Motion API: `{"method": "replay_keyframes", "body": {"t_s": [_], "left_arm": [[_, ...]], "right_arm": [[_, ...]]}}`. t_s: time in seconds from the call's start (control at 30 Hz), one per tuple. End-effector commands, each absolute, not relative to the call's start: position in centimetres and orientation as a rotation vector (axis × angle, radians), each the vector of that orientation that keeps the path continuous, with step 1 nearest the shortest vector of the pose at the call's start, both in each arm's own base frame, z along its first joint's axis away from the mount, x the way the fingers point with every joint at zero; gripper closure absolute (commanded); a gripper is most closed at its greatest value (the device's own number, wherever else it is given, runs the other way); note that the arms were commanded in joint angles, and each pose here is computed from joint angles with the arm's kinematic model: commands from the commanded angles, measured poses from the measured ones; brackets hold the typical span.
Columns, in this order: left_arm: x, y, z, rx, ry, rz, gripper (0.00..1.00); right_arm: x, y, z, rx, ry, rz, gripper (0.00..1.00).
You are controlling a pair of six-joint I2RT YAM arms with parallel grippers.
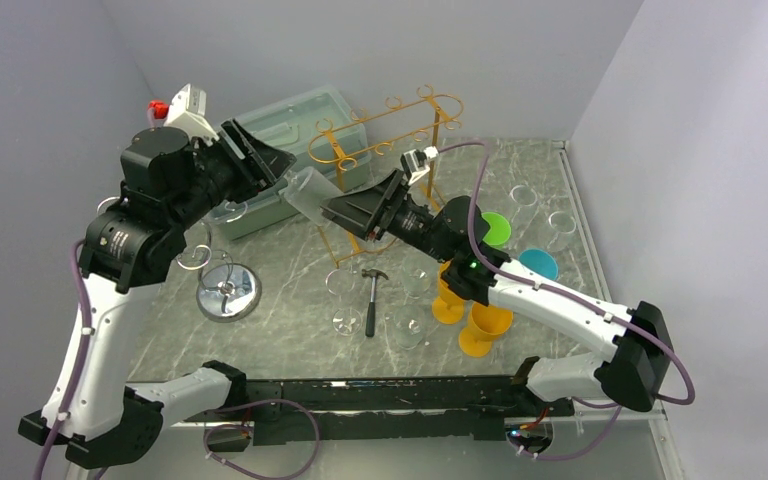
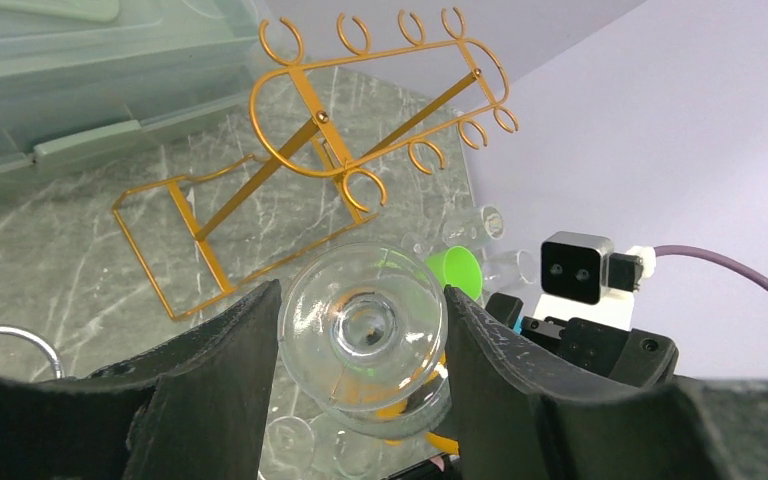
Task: Take the wine glass off the wine glass rack
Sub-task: Place the wine glass at the center of the board.
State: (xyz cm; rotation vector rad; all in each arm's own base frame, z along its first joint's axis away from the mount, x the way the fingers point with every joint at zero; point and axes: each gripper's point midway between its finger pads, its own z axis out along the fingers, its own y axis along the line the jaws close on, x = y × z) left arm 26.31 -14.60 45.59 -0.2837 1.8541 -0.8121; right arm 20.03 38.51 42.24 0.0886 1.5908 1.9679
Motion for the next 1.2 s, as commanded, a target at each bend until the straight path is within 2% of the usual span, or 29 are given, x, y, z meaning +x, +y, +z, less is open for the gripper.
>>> {"method": "replay_keyframes", "body": {"t_s": [0.0,0.27,0.43,0.53,0.6,0.67,0.73,0.9,1.17], "left_arm": [[25.8,-15.5,49.3,-0.298,1.709,-0.963,0.56],[25.4,-16.1,49.2,-0.361,1.683,-1.074,0.57],[24.7,-16.4,49.3,-0.382,1.666,-1.138,0.57],[24.3,-16.5,49.5,-0.368,1.664,-1.153,0.5],[24.2,-16.4,49.4,-0.361,1.672,-1.135,0.38],[24.2,-16.1,49.1,-0.354,1.677,-1.111,0.18],[24.2,-15.9,49.1,-0.337,1.68,-1.082,0.02],[23.8,-15.3,49.6,-0.252,1.682,-1.002,0.01],[23.2,-14.7,49.0,-0.135,1.718,-0.886,0.0]], "right_arm": [[19.2,37.3,46.9,0.052,1.383,2.062,0.37],[19.9,37.4,47.7,0.065,1.322,2.061,0.62],[20.4,37.8,47.7,0.067,1.322,2.044,0.86],[20.7,37.8,47.8,0.07,1.336,2.011,1.0],[20.9,37.5,47.9,0.076,1.347,1.975,1.0],[21.3,37.2,47.7,0.088,1.375,1.914,1.0],[21.8,36.8,47.3,0.106,1.416,1.841,1.0],[22.1,35.0,46.5,0.122,1.489,1.681,1.0],[23.1,27.7,47.4,0.209,1.49,1.301,1.0]]}}
